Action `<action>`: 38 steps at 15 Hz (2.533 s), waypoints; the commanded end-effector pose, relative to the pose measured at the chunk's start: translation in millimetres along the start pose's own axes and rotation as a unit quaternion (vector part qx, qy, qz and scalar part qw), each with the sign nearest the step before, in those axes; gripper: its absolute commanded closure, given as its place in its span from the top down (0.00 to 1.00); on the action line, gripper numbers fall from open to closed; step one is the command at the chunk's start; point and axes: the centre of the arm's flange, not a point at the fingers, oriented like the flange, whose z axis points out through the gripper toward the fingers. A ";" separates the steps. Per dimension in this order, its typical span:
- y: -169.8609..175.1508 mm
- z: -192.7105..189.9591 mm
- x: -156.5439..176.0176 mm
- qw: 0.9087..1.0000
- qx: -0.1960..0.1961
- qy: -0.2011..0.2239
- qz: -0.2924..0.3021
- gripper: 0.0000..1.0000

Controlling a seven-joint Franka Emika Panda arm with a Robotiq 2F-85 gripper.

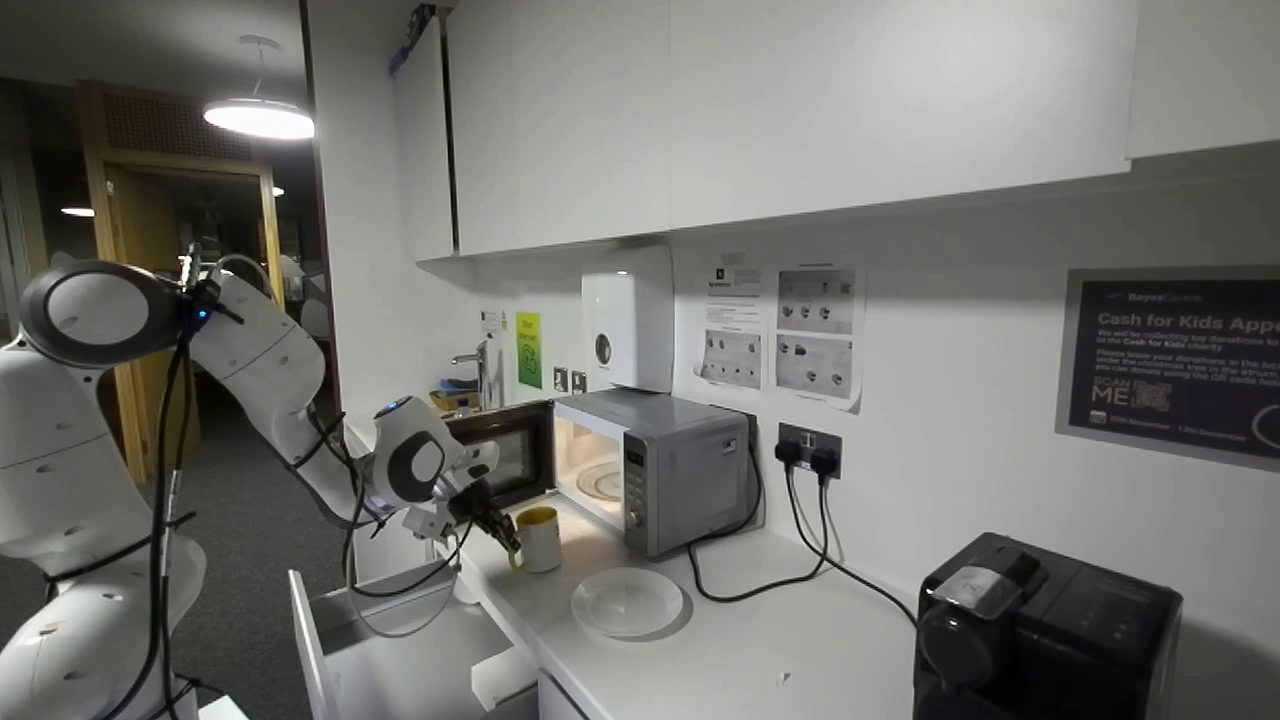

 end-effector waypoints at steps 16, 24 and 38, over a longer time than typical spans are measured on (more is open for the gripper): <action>9.9 -5.4 52.4 0.997 0.004 0.066 0.042 0.04; -7.0 -19.8 96.5 0.996 0.024 0.089 0.015 0.04; -16.1 -26.1 144.7 0.995 0.030 0.090 -0.039 0.04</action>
